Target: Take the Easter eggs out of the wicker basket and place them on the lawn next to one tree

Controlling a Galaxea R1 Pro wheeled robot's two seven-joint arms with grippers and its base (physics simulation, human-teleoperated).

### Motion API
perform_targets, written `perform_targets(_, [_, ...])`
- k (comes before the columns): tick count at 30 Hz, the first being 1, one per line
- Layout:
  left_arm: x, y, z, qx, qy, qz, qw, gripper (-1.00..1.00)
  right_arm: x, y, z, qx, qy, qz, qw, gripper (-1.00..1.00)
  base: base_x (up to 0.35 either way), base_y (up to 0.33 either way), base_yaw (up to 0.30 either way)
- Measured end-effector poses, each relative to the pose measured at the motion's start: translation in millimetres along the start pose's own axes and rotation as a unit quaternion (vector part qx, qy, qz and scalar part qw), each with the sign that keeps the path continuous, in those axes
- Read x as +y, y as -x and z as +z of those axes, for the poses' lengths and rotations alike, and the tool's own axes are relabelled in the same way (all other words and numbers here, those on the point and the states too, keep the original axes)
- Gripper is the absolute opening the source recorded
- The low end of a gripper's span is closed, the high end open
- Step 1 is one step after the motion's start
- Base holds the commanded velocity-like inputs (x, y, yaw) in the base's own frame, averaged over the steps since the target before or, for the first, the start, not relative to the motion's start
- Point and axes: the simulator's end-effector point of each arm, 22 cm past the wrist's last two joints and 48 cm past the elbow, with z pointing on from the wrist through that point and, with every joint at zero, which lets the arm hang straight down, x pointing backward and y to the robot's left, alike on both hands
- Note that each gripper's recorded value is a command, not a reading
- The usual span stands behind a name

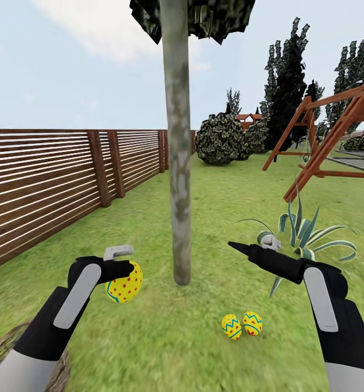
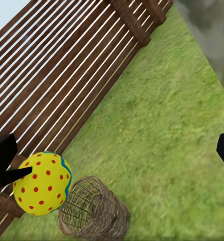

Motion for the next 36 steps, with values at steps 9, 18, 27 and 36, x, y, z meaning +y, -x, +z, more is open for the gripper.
perform_targets(9, [-0.9, -1.3, 0.9, 0.002, -0.001, 0.000, 1.0000, -1.00, 1.7, 1.1, -0.4, -0.002, 0.003, 0.000, 1.0000, 1.00, 0.003, -0.271, 0.000])
perform_targets(18, [2.0, -8.0, 6.1, 0.012, 0.003, 0.000, 0.9999, -1.00, 1.8, 1.2, -0.7, -0.002, 0.002, 0.000, 1.0000, 1.00, 0.131, -0.280, 0.000])
perform_targets(27, [2.7, -9.4, 7.3, 0.015, 0.004, 0.000, 0.9999, -1.00, 1.9, 1.2, -0.7, -0.002, 0.002, 0.000, 1.0000, 1.00, 0.168, -0.283, 0.000])
perform_targets(36, [3.3, -9.3, 7.3, 0.014, 0.006, 0.000, 0.9999, -1.00, 3.0, 1.3, -0.6, -0.002, 0.005, 0.001, 1.0000, 1.00, 0.140, -0.289, 0.000])
